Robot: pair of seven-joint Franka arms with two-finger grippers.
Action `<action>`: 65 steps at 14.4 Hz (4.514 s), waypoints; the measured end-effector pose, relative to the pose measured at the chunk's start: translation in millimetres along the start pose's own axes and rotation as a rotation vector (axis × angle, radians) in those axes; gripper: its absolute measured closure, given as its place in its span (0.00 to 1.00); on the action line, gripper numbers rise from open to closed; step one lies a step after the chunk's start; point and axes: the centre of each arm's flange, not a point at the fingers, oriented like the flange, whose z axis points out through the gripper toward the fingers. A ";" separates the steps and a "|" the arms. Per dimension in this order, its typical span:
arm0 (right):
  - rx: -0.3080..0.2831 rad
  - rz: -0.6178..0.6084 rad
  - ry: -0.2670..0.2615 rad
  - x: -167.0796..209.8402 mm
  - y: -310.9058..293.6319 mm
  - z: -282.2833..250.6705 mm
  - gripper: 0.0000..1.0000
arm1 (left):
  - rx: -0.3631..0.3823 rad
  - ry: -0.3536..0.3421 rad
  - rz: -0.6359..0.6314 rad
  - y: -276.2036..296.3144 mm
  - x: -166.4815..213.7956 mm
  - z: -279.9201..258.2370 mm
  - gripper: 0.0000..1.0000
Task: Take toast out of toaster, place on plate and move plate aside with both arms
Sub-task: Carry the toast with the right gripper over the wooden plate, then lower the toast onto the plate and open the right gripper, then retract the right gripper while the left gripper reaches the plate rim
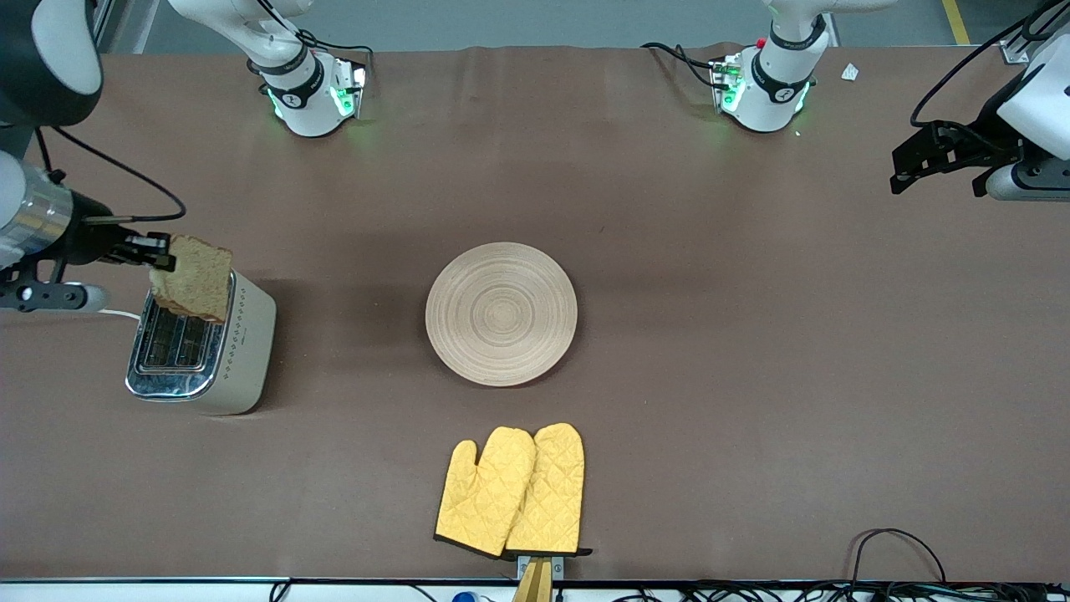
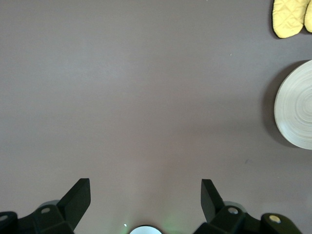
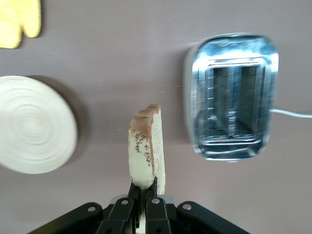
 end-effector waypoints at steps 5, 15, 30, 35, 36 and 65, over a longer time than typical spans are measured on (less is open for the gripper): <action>0.279 0.161 -0.109 -4.0 -88.2 20.2 0.93 | -0.051 -0.024 0.001 2.3 11.1 14.7 0.00; 0.583 0.267 -0.232 -11.4 -254.1 185.3 0.93 | -0.141 -0.019 -0.047 -21.1 24.4 23.7 0.00; 0.606 -0.124 -0.070 -8.7 -215.3 352.8 0.93 | -0.390 -0.025 -0.045 -77.7 48.0 52.1 0.00; 0.570 -0.151 -0.070 -8.4 -182.0 388.4 0.91 | -0.523 -0.039 -0.037 -106.6 63.4 80.9 0.00; 0.568 -0.151 -0.078 -8.1 -172.3 394.3 0.91 | -0.539 -0.042 -0.022 -109.2 65.6 86.1 0.00; -0.059 -0.081 0.076 -32.4 56.5 -51.6 0.00 | -1.320 0.007 0.270 155.1 89.5 499.0 0.29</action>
